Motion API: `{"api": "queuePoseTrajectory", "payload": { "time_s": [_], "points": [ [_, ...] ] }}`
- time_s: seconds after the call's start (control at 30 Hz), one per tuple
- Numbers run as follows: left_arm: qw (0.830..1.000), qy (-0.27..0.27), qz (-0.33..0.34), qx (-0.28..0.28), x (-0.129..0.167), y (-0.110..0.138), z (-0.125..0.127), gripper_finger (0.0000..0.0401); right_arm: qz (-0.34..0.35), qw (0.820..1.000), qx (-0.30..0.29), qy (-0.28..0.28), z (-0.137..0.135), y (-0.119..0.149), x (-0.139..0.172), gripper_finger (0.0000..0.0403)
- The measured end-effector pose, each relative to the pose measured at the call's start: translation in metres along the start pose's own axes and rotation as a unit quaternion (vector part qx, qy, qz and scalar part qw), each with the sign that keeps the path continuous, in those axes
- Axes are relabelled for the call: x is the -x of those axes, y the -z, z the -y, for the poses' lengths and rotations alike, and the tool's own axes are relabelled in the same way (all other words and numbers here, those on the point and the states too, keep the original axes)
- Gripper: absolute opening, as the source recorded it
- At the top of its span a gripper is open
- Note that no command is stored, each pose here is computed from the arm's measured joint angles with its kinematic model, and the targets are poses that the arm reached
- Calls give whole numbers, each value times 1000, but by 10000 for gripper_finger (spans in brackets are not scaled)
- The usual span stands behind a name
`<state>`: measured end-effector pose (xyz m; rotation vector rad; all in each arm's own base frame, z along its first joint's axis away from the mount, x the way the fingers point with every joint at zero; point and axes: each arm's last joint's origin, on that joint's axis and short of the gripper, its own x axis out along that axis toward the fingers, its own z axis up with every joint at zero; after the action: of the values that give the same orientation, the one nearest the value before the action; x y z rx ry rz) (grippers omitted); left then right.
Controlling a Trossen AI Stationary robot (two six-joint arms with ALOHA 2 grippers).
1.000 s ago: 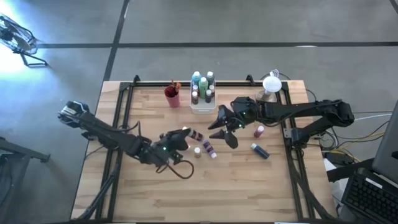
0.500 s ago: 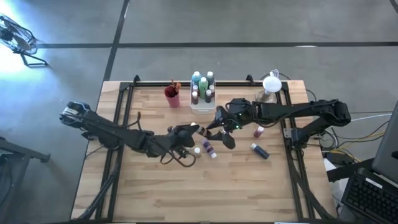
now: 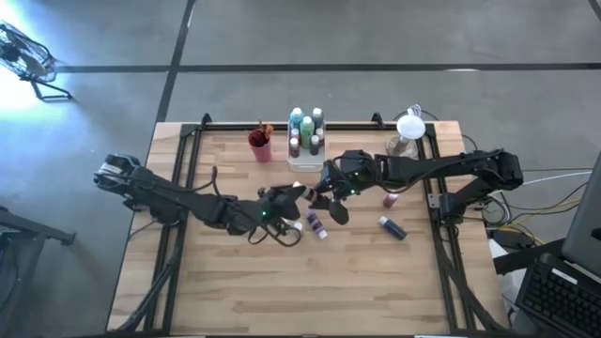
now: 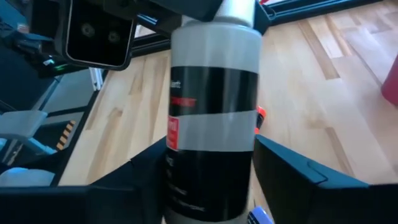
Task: Pick & Place Paint Supplies
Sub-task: Put the gray paint bottle into the white bin
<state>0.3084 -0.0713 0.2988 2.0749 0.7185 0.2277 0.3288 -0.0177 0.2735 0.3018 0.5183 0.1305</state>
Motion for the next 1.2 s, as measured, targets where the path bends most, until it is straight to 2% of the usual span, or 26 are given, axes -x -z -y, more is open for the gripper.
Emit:
{"api": "queuePoseTrajectory", "payload": {
  "time_s": [0.2, 0.27, 0.4, 0.5, 0.6, 0.67, 0.73, 0.83, 0.9, 1.0, 1.1, 1.13, 1.2],
  "points": [
    [1000, 1, 2, 20, 0, 0, 0, 120, 0, 1000, 7, 2, -1, -1, 4, 111],
    [998, -1, 12, 57, 0, -1, 1, 134, -4, 1000, 9, 2, -2, -1, 7, 109],
    [983, 5, -6, 181, 2, -1, 2, 193, -16, 997, 37, 61, -3, -3, 24, 109],
    [952, 10, -46, 304, 4, 5, 2, 219, -7, 992, 53, 118, -5, -7, 43, 109],
    [894, -1, -63, 443, 13, 19, 0, 224, 4, 989, 62, 134, -10, -8, 60, 109],
    [839, -8, -44, 542, 18, 29, 0, 223, 18, 987, 74, 142, -15, -8, 70, 109],
    [774, 0, 8, 633, 21, 37, 7, 221, 29, 984, 90, 154, -20, -3, 76, 109],
    [664, 20, 109, 739, 17, 51, 18, 218, 53, 976, 116, 175, -25, 7, 77, 109],
    [598, 26, 167, 784, 12, 57, 25, 217, 81, 972, 135, 176, -29, 12, 76, 109],
    [523, 31, 238, 817, 3, 62, 35, 215, 129, 964, 158, 169, -32, 17, 75, 109],
    [461, 14, 313, 830, -2, 67, 37, 215, 161, 957, 171, 170, -32, 23, 72, 109],
    [446, 8, 331, 832, -3, 68, 38, 215, 168, 956, 173, 169, -31, 25, 71, 109],
    [426, -2, 351, 834, -4, 68, 38, 215, 187, 952, 175, 167, -31, 24, 70, 109]
  ]
}}
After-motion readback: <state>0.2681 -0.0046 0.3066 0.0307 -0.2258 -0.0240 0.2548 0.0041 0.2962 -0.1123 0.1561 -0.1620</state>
